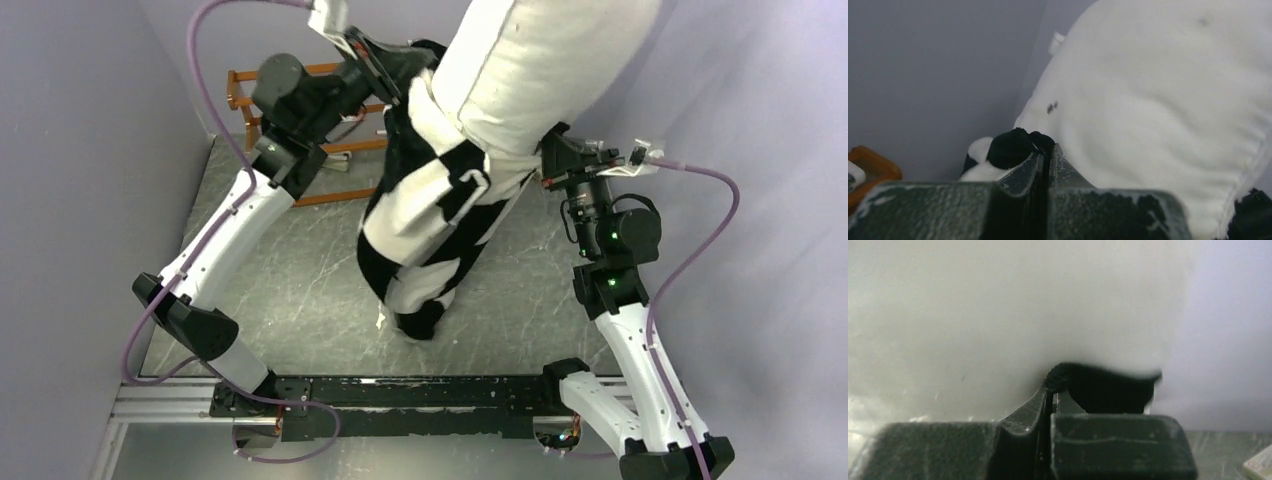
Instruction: Put the pillow into the pillowcase
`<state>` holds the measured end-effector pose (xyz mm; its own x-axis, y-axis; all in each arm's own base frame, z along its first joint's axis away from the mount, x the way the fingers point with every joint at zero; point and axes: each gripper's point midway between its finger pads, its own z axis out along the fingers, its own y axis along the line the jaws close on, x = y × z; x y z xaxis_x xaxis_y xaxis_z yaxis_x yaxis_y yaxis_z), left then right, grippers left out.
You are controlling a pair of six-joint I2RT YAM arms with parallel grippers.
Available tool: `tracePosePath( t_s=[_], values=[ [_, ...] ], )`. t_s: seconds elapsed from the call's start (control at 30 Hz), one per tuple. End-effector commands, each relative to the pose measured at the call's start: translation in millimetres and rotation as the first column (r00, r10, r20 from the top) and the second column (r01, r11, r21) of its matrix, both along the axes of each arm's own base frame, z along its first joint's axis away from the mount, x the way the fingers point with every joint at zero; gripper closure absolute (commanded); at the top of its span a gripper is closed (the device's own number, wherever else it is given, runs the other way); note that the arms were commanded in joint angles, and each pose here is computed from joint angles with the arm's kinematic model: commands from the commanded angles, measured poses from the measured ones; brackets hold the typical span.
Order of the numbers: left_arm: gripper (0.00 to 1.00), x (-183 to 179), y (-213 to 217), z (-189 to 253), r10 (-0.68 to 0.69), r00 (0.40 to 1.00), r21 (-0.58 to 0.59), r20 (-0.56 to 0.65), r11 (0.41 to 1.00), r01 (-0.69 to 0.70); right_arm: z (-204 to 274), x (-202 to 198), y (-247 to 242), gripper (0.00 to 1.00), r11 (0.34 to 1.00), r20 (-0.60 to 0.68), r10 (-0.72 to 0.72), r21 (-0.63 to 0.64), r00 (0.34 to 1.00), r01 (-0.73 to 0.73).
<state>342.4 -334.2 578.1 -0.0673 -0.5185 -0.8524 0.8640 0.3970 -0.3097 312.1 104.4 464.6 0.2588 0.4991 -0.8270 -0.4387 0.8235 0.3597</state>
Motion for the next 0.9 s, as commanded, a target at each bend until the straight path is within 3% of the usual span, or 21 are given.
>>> tracePosePath(
  t_s=[0.0, 0.07, 0.1, 0.17, 0.23, 0.3, 0.4, 0.47, 0.5, 0.6, 0.67, 0.73, 0.8, 0.87],
  values=[
    [0.95, -89, -30, 26, -0.103, 0.986, -0.053, 0.132, 0.992, 0.111, 31, 30, -30, 1.00, 0.979, 0.070, -0.204, -0.017, 0.976, 0.205],
    [0.95, -109, -38, 9, -0.164, 0.978, -0.034, 0.130, 0.985, 0.169, 65, 34, -17, 1.00, 0.980, 0.082, -0.148, -0.121, 0.986, 0.157],
    [0.95, -98, -34, 9, -0.105, 0.986, -0.027, 0.131, 0.994, 0.109, 68, 34, -10, 1.00, 0.985, 0.022, -0.108, -0.134, 0.994, 0.110],
    [0.95, -48, -13, 15, 0.153, 0.981, -0.020, 0.117, 0.988, -0.152, 59, 19, 9, 1.00, 0.993, -0.065, 0.023, -0.117, 0.998, -0.031],
    [0.95, 3, 21, 24, 0.290, 0.954, -0.055, 0.080, 0.957, -0.286, 27, 3, 19, 1.00, 0.993, -0.061, 0.106, -0.035, 0.992, -0.108],
    [0.95, 13, 29, 34, 0.198, 0.980, -0.111, 0.023, 0.975, -0.194, 18, 5, 5, 1.00, 0.999, 0.003, 0.033, 0.033, 0.999, -0.033],
    [0.95, -52, -4, 37, -0.038, 0.995, -0.091, 0.091, 0.995, 0.047, 61, 28, -9, 1.00, 0.990, 0.069, -0.099, -0.098, 0.993, 0.106],
    [0.95, -89, -19, 24, -0.123, 0.985, -0.068, 0.119, 0.989, 0.132, 94, 30, 0, 1.00, 0.981, 0.107, -0.069, -0.173, 0.992, 0.087],
    [0.95, -87, -20, 15, -0.122, 0.987, -0.048, 0.104, 0.991, 0.128, 104, 22, 10, 1.00, 0.980, 0.127, -0.005, -0.198, 0.992, 0.030],
    [0.95, -12, 21, 9, 0.157, 0.986, -0.021, 0.054, 0.987, -0.156, 75, -1, 46, 1.00, 0.965, 0.088, 0.204, -0.187, 0.975, -0.185],
    [0.95, 23, 60, 26, 0.224, 0.974, -0.100, 0.031, 0.970, -0.220, 46, 1, 46, 1.00, 0.974, 0.084, 0.165, -0.173, 0.983, -0.149],
    [0.95, 10, 67, 52, 0.151, 0.983, -0.151, 0.109, 0.980, -0.134, 50, 18, 31, 1.00, 0.985, 0.112, 0.048, -0.172, 0.993, -0.029],
    [0.95, -31, 36, 60, -0.013, 0.989, -0.092, 0.149, 0.995, 0.027, 81, 40, 15, 1.00, 0.971, 0.131, -0.064, -0.222, 0.989, 0.092],
    [0.95, -82, 0, 52, -0.137, 0.975, -0.049, 0.174, 0.988, 0.148, 121, 48, 13, 1.00, 0.962, 0.167, -0.083, -0.244, 0.982, 0.123]
  ],
)
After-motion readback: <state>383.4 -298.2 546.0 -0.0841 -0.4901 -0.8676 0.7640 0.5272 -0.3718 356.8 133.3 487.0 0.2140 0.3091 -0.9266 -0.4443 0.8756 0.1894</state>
